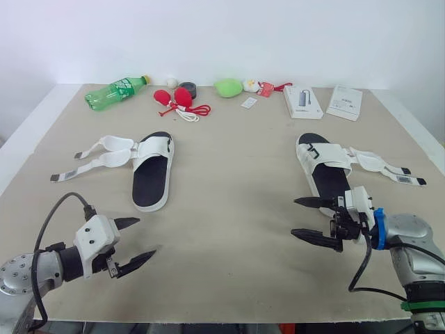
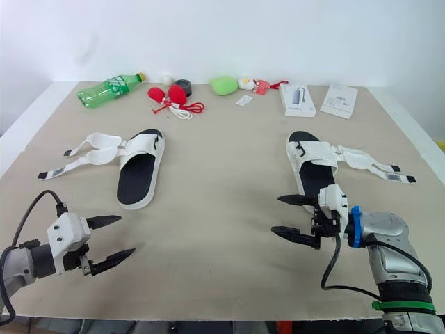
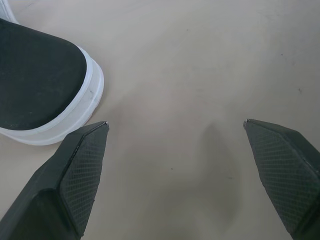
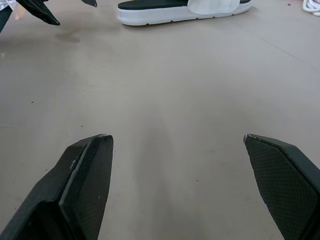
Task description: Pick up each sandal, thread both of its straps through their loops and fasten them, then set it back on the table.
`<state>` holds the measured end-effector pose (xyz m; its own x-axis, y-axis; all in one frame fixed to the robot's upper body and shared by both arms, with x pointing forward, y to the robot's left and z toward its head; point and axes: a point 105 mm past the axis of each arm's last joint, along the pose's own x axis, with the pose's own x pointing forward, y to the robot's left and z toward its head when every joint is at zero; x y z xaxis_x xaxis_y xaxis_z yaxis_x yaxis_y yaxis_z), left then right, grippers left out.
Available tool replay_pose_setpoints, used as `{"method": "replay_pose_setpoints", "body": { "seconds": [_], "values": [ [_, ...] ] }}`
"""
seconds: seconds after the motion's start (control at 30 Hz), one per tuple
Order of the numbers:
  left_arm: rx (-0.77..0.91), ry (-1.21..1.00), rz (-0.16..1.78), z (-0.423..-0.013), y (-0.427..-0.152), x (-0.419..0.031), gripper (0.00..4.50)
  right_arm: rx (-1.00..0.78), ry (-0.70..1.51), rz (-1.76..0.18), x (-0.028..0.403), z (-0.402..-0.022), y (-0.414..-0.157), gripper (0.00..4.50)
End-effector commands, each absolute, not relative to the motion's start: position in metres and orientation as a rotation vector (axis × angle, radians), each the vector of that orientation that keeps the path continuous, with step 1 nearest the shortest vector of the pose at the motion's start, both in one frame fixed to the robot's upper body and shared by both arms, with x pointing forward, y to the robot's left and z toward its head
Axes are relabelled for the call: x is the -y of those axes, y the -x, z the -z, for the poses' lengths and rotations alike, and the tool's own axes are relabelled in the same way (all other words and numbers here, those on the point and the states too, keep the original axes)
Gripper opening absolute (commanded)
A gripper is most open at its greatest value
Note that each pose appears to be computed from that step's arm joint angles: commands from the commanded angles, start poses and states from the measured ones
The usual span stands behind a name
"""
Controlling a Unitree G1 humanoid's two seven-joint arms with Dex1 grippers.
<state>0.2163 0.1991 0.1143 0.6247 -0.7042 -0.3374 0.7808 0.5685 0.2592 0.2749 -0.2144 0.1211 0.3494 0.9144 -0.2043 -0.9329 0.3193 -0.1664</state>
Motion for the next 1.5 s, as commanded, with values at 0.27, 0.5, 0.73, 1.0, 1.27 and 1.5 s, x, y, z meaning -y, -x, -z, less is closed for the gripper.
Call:
{"method": "replay_pose_setpoints", "body": {
  "seconds": [0.27, 0.5, 0.73, 1.0, 1.27, 1.5],
  "values": [
    [-0.134, -0.422, 0.932, -0.127, -0.221, -0.186, 4.45, -0.011, 0.248, -1.122, 0.218, -0.140, -0.284, 4.50],
    [-0.125, -0.415, 0.940, -0.128, -0.225, -0.184, 4.45, -0.011, 0.238, -1.107, 0.216, -0.142, -0.285, 4.50],
    [-0.115, -0.419, 0.972, -0.127, -0.225, -0.180, 4.45, -0.012, 0.194, -1.042, 0.222, -0.140, -0.289, 4.50],
    [0.013, -0.378, 1.279, -0.141, -0.230, -0.103, 4.45, 0.015, -0.015, -0.681, 0.220, -0.173, -0.328, 4.50],
    [0.062, -0.385, 1.464, -0.149, -0.238, -0.056, 4.45, -0.001, -0.046, -0.486, 0.218, -0.181, -0.334, 4.50],
    [0.076, -0.360, 1.485, -0.154, -0.240, -0.048, 4.45, -0.079, -0.060, -0.380, 0.233, -0.170, -0.329, 4.50]
  ]
}}
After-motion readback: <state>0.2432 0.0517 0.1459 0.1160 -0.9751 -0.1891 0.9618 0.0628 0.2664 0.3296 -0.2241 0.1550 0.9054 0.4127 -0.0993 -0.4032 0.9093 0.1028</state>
